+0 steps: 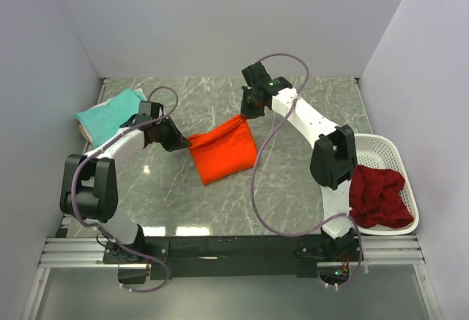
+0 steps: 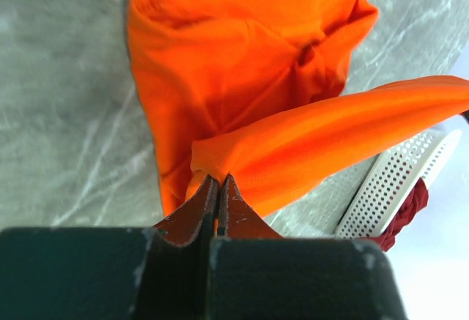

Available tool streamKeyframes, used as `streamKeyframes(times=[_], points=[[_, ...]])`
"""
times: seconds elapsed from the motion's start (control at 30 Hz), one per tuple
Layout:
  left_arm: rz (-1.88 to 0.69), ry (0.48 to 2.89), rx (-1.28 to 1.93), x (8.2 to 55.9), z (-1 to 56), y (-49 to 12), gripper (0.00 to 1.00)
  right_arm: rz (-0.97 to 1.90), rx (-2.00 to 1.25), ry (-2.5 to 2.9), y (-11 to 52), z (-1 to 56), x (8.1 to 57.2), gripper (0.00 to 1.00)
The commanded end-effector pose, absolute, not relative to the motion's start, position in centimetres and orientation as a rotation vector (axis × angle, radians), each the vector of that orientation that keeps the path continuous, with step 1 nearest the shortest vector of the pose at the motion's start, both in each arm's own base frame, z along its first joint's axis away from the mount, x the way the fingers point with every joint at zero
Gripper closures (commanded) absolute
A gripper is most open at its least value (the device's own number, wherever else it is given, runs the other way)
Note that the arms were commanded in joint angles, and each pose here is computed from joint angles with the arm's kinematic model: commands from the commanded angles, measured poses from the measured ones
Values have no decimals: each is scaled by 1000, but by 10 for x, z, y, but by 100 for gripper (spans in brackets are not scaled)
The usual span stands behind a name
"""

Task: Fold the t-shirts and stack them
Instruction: Fold the tshirt

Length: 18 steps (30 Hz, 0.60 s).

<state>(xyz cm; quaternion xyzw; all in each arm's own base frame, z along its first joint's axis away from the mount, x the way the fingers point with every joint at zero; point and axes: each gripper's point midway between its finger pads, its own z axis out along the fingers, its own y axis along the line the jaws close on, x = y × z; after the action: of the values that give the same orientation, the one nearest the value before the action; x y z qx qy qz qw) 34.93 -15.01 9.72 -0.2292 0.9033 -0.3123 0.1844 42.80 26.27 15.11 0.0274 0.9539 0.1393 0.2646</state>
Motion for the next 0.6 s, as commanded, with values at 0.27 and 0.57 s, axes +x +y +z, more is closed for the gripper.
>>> streamKeyframes(times=[0.27, 0.57], points=[[-873, 2526, -655, 384, 80, -135, 100, 317, 83, 2554, 257, 139, 461, 100], [-833, 2496, -700, 409, 78, -122, 49, 336, 77, 2563, 264, 138, 472, 76]])
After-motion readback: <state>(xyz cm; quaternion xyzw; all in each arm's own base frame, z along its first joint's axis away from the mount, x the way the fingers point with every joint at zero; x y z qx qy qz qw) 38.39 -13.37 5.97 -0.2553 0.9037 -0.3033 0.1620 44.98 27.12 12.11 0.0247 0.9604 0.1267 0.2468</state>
